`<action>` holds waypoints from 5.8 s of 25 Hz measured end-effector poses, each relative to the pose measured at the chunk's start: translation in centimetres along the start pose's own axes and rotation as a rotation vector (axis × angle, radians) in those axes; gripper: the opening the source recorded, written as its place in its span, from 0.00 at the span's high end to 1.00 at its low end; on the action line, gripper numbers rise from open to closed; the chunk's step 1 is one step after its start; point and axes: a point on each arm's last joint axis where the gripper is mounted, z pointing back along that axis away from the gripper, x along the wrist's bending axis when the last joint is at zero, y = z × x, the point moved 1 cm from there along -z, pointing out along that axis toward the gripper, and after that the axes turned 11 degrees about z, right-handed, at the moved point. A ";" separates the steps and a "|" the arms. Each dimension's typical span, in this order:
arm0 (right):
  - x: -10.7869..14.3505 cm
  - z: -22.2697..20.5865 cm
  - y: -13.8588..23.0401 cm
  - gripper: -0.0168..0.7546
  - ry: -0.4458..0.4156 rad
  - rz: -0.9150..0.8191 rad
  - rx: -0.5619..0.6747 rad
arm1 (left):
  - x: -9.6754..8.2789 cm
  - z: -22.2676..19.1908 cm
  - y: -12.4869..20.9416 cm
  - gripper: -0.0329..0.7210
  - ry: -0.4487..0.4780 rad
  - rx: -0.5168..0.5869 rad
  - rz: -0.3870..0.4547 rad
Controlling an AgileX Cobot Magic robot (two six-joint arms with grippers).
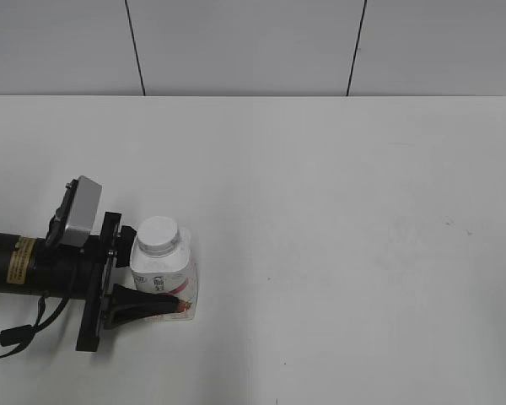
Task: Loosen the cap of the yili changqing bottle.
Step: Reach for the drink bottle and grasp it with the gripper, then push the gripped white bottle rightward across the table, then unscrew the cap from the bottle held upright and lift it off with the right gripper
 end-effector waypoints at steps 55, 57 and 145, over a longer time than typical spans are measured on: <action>0.0 0.0 0.0 0.29 0.000 0.000 0.000 | 5.8 -9.7 -4.4 0.40 0.050 -0.033 -0.007; 0.0 0.0 0.0 0.29 0.000 0.000 0.000 | 5.8 -9.7 -4.4 0.40 0.050 -0.033 -0.007; 15.7 -33.7 -18.1 0.29 -0.572 -0.211 0.885 | 5.9 -9.8 -4.4 0.41 0.044 -0.018 0.004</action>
